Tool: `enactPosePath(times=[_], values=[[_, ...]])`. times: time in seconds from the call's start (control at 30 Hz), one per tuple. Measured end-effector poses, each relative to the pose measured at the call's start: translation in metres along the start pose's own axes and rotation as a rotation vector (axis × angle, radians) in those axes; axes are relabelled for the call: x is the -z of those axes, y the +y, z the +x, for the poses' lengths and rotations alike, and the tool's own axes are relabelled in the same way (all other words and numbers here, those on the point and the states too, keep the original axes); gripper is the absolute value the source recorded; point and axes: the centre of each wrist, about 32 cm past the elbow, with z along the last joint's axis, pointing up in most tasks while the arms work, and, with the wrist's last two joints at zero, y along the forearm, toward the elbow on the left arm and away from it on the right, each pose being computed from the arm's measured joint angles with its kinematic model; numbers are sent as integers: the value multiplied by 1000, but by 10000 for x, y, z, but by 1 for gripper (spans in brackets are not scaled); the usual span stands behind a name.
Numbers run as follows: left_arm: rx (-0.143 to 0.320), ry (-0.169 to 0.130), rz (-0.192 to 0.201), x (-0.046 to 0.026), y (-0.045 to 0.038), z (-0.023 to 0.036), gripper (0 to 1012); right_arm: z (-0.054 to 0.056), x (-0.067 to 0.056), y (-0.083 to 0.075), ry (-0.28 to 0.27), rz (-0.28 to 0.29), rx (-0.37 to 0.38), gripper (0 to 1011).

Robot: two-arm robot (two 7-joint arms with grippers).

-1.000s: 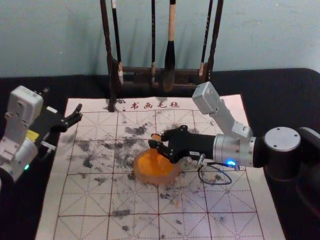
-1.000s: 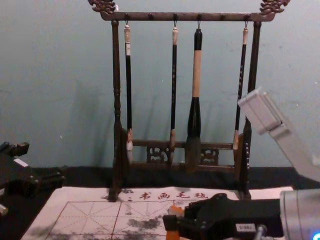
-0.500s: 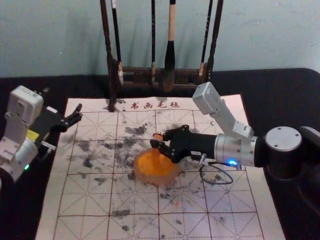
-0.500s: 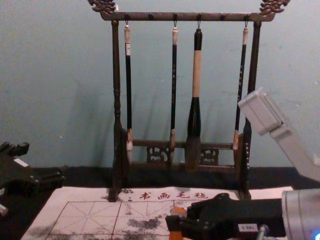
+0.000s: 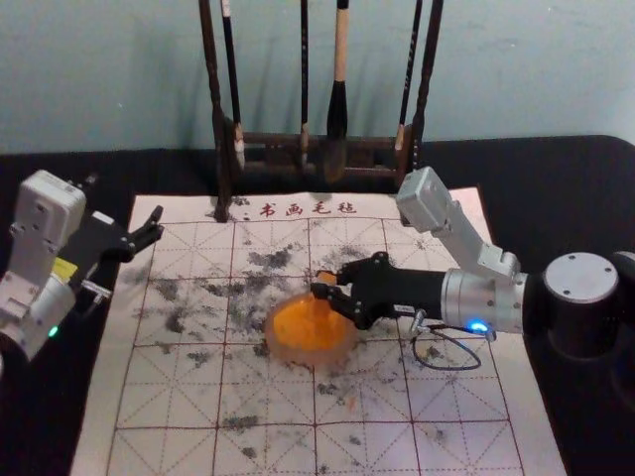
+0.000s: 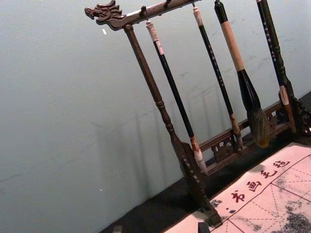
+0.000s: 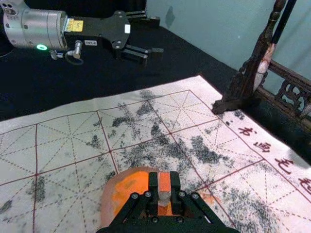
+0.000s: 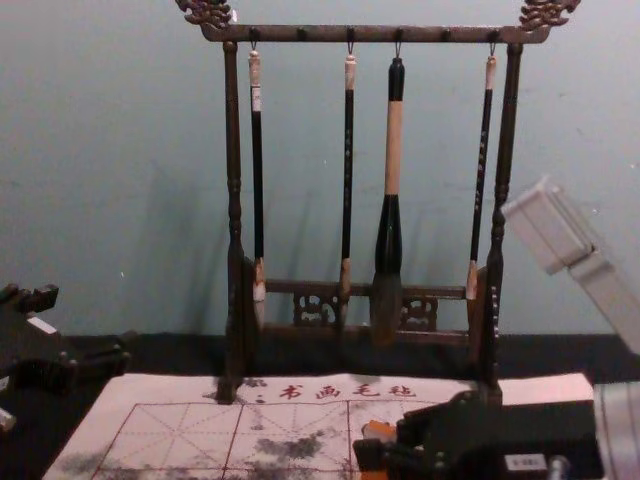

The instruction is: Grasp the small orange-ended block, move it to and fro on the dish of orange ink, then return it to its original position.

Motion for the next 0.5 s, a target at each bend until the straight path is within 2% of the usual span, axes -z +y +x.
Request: enactPosePath(times=[0.5], values=[[0,0,0,0,0,0,1001,-93,18,-106,14,-3,-34,110]])
